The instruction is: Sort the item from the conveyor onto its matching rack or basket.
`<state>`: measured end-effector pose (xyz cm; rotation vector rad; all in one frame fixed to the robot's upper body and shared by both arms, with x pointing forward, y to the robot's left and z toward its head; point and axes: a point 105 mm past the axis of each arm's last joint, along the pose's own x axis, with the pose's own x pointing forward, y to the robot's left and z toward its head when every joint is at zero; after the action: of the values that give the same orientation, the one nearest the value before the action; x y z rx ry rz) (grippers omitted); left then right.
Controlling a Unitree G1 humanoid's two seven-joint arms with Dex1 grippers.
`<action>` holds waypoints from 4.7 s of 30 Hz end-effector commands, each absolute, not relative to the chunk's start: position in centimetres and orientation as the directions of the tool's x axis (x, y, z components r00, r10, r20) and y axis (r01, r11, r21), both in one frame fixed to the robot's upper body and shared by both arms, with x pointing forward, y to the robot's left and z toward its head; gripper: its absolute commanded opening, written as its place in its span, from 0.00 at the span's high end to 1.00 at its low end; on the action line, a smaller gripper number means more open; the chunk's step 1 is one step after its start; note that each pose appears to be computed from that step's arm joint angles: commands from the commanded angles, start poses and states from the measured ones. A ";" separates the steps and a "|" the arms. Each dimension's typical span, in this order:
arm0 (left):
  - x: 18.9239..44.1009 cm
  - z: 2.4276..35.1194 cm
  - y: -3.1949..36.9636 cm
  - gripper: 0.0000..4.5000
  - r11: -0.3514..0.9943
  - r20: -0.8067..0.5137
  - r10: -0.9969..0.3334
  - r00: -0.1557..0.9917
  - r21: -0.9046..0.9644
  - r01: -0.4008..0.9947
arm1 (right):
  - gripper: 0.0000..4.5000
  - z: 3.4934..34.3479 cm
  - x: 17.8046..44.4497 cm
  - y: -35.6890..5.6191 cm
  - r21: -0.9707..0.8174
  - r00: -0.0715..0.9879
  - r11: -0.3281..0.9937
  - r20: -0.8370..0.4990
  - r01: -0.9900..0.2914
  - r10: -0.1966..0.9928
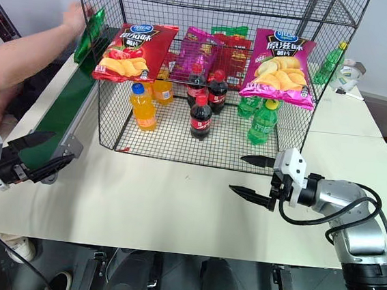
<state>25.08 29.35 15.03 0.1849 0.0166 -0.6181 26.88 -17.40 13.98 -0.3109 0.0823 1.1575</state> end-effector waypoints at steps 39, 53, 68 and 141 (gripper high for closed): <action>24.7 15.5 29.3 0.00 0.787 -0.075 -0.579 0.812 0.209 0.580 | 0.07 14.5 27.1 -16.7 -0.262 0.384 0.327 -0.207 -0.908 0.900; 24.3 15.4 29.2 0.00 0.764 -0.099 -0.615 0.783 0.171 0.622 | 0.07 14.4 27.1 -16.6 -0.264 0.377 0.319 -0.209 -0.910 0.902; 23.8 16.0 30.0 0.00 0.795 -0.054 -0.576 0.816 0.197 0.574 | 0.03 15.8 26.0 -14.2 -0.112 0.255 0.244 -0.098 -0.963 0.962; 22.8 12.5 35.9 0.12 0.211 -0.134 -0.193 0.972 0.962 0.174 | 0.00 14.0 27.0 -10.0 -0.215 0.140 0.111 -0.123 -0.970 0.982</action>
<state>22.65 35.84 11.90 1.3403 -0.0052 -0.2636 26.74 -9.69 12.82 -0.2322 -0.0023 1.4502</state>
